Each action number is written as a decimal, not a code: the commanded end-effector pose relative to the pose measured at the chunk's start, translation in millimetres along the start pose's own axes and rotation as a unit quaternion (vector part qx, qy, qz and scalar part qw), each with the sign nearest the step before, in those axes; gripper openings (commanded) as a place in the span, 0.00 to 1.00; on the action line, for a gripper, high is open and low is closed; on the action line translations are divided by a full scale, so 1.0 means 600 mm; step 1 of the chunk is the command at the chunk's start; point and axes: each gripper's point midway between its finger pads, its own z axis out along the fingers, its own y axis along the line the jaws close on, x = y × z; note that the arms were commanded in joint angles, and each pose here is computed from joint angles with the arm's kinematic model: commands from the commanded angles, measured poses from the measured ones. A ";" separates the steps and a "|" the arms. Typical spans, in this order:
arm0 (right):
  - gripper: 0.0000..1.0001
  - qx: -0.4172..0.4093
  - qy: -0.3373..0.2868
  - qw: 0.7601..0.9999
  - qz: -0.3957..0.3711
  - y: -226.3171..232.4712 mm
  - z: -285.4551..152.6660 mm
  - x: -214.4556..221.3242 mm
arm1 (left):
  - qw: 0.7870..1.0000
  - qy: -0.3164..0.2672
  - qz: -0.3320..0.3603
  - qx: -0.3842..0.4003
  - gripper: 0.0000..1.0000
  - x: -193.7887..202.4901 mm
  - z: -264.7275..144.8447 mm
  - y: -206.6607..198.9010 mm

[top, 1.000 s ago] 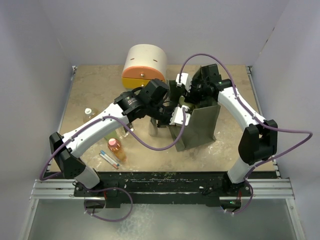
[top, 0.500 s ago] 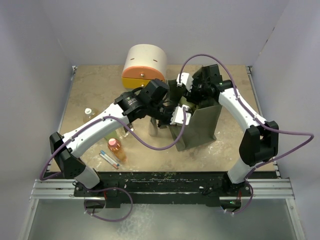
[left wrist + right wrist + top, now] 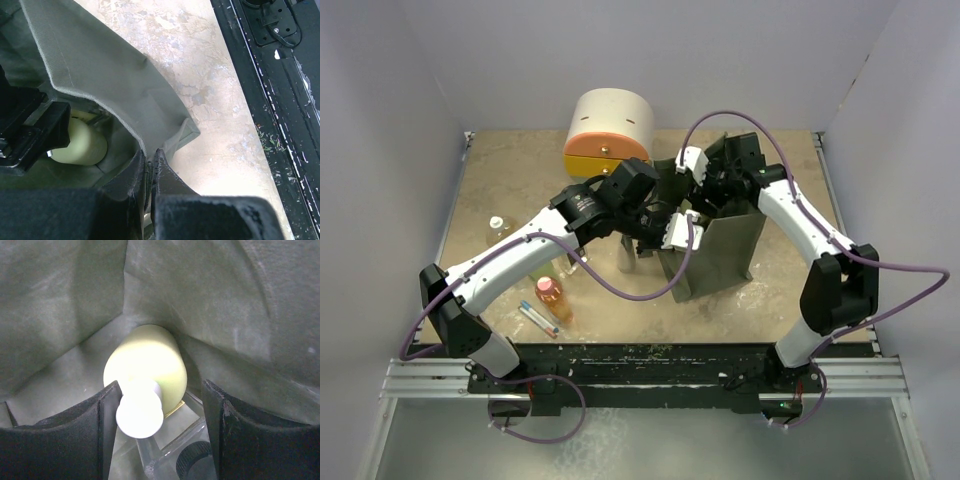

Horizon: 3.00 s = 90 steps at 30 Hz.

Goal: Place the personal care products into the canvas bag
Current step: Place the care product in the canvas bag, then move the care product at the center of the board.

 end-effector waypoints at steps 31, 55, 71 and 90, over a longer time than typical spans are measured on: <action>0.57 0.005 -0.136 0.989 0.059 -0.002 -0.101 -0.147 | 0.999 0.010 0.022 -0.034 0.08 -0.003 -0.013 0.019; 0.63 0.037 -0.197 0.979 0.044 0.035 -0.251 -0.220 | 0.996 0.006 0.025 -0.086 0.85 -0.056 -0.122 0.009; 0.67 0.088 -0.195 0.976 0.045 0.040 -0.333 -0.220 | 0.960 0.031 -0.076 -0.268 0.95 0.033 -0.288 0.069; 1.00 0.216 -0.143 0.963 0.078 0.034 -0.421 -0.136 | 0.875 0.089 -0.274 -0.389 0.99 0.215 -0.381 0.055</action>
